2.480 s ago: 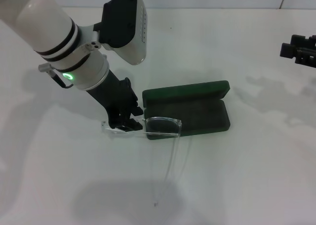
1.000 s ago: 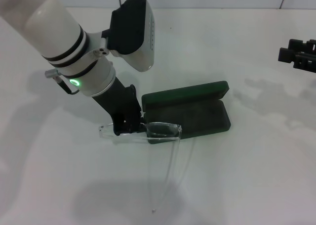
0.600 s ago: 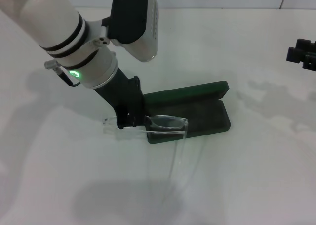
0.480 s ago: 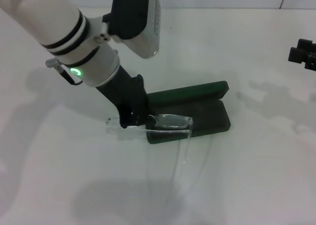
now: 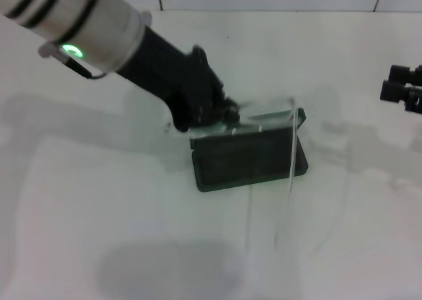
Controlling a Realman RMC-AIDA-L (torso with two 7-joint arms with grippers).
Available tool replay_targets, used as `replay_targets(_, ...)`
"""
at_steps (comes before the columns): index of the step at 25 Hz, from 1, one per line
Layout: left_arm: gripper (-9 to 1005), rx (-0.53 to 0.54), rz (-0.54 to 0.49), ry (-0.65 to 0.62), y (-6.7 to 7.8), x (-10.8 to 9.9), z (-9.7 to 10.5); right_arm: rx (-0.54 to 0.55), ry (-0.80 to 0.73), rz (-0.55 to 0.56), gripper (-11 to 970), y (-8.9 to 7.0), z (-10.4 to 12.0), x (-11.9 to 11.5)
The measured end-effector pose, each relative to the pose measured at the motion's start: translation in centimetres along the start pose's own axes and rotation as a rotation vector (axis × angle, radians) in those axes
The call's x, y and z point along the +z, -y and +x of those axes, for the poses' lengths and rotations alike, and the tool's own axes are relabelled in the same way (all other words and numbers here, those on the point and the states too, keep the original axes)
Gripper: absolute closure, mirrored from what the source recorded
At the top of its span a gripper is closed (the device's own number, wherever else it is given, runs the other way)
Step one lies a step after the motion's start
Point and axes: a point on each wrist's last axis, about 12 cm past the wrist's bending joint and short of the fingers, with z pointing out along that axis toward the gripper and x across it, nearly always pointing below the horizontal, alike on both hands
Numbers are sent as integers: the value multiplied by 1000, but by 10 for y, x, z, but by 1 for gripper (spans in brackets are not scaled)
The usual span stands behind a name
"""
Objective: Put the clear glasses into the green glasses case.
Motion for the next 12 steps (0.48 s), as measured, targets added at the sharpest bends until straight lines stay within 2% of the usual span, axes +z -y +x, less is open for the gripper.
replay_targets(3,927,-52,-50,125,-3,-18,4,-27,-2,-34,482,-4,3,-1)
replay_targets(7,927,-163,-126,357,-6,-47,23,-66,53,-125,483,-13,13,0)
replay_targets(10,927,-218,-161,483,0,-61,39,-105,157,-152,483,-16,17,-9)
replay_targets(12,927,-258,-180,578,4,-70,49,-128,225,-137,549,-16,18,-18)
